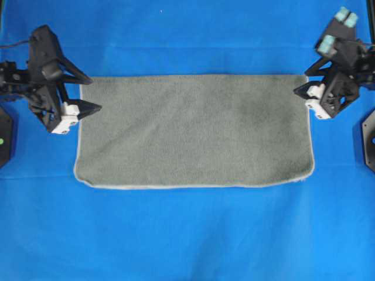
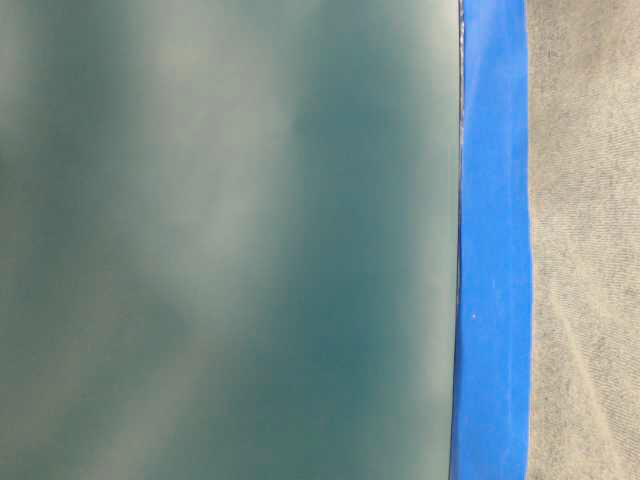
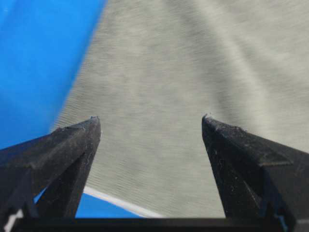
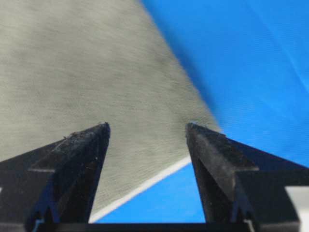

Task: Fold a large towel.
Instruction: 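Grasp the towel's left and right short edges with both grippers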

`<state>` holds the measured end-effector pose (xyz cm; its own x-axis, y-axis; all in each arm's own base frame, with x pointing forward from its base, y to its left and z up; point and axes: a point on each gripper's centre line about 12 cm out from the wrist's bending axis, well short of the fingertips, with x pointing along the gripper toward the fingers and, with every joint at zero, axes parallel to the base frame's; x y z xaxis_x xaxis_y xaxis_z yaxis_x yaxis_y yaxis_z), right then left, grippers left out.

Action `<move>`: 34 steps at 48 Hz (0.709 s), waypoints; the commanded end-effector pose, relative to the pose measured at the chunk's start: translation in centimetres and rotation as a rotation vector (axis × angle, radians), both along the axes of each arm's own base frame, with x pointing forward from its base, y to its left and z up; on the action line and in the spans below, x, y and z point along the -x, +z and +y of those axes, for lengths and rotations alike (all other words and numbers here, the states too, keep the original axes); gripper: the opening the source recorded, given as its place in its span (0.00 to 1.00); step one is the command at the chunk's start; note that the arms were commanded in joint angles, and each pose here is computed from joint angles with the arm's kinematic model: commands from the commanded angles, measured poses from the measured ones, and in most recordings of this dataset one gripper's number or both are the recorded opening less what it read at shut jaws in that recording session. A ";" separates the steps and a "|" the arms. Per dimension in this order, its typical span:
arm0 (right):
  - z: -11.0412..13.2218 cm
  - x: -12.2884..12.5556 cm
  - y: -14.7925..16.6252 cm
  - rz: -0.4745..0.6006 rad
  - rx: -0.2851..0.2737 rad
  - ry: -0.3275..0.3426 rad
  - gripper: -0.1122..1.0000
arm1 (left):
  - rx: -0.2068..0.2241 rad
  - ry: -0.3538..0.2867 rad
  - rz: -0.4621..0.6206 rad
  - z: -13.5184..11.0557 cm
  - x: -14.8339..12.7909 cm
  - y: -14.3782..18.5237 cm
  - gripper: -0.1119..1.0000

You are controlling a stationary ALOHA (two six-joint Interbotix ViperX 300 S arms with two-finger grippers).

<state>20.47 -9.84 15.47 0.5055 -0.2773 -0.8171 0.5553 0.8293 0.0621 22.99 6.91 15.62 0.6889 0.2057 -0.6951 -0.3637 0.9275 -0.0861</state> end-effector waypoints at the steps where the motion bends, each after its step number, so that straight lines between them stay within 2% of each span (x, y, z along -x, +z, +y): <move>1: -0.8 -0.7 -0.9 0.018 0.012 0.003 0.68 | -0.038 0.000 0.007 1.1 -0.5 -0.6 0.82; 7: -1.8 -1.1 -2.8 0.071 0.005 -0.003 0.68 | -0.077 -0.011 0.059 2.4 -0.9 -2.2 0.83; 16: -3.1 -0.9 -4.8 0.108 0.004 -0.017 0.68 | -0.104 -0.024 0.135 3.8 -1.0 -4.5 0.82; 27: -4.0 -0.9 -5.7 0.113 0.013 -0.020 0.68 | -0.108 -0.033 0.190 4.6 -1.1 -6.3 0.82; 31: -3.9 -0.8 -5.7 0.121 0.014 -0.014 0.66 | -0.107 -0.048 0.214 4.5 -1.0 -6.4 0.78; 34: -3.8 -0.7 -5.8 0.132 0.013 -0.007 0.60 | -0.117 -0.084 0.248 4.3 -0.9 -6.6 0.72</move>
